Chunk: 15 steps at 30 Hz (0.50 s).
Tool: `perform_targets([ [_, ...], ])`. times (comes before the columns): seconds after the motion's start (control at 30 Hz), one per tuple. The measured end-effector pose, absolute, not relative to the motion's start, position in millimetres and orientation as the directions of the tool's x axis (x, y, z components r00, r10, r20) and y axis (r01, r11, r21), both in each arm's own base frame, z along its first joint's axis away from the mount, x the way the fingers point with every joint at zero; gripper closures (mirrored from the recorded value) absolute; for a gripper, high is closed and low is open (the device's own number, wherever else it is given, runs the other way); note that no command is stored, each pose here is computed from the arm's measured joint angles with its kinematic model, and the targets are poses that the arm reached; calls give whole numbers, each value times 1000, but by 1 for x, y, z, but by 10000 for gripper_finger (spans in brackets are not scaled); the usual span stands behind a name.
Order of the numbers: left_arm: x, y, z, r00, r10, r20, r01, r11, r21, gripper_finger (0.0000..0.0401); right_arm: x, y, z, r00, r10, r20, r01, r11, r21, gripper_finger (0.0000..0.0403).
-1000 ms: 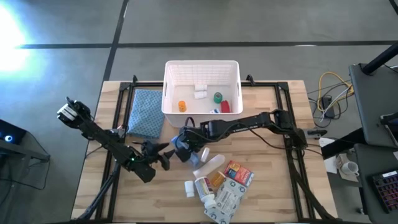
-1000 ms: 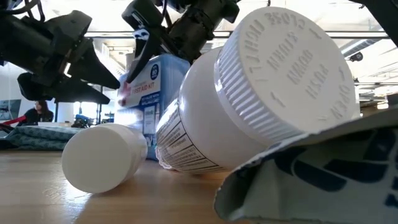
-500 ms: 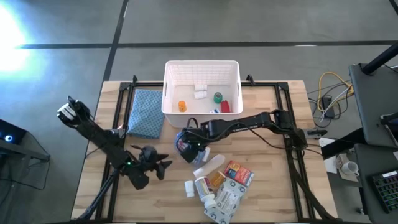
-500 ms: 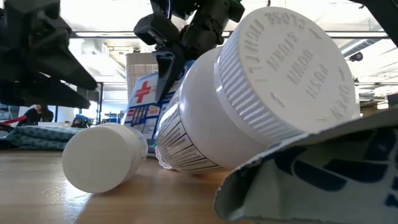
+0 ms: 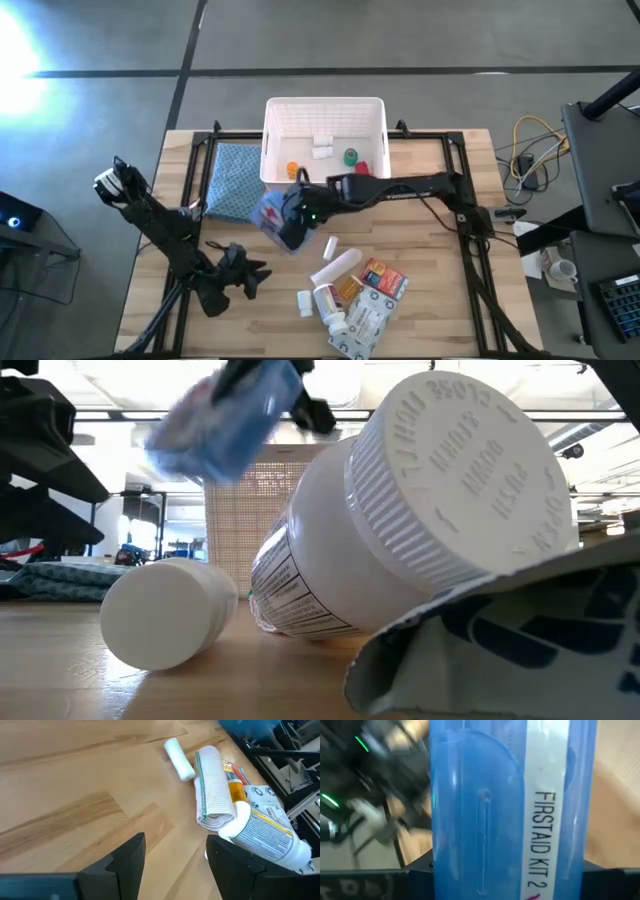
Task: Pick & place medical supplies in basket/bin
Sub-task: Put the blue first aid kit into the white bin
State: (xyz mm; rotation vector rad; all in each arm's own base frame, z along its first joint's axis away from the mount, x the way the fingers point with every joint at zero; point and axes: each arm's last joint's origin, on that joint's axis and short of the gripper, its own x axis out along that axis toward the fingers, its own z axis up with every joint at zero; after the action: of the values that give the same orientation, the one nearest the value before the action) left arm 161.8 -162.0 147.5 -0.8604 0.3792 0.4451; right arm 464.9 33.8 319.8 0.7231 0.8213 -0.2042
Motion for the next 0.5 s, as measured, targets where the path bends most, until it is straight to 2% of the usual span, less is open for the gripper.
perform_targets([
  [0.1, 163, -161, 146, 842, 228, -490, -523, 572, -632, 210, 456, 31, 365, 763, -88, -641, 461, 769, 443, 237],
  [0.23, 164, -159, 146, 839, 242, -487, -530, 566, -632, 210, 440, -1, 400, 735, -334, -590, 598, 729, 332, 232],
  [0.33, 166, -157, 146, 837, 251, -486, -536, 559, -633, 210, 434, -52, 394, 660, -375, -651, 676, 675, 297, 231],
  [0.5, 172, -150, 145, 825, 283, -489, -559, 527, -640, 210, 421, -132, 362, 499, -431, -752, 813, 533, 234, 222],
])
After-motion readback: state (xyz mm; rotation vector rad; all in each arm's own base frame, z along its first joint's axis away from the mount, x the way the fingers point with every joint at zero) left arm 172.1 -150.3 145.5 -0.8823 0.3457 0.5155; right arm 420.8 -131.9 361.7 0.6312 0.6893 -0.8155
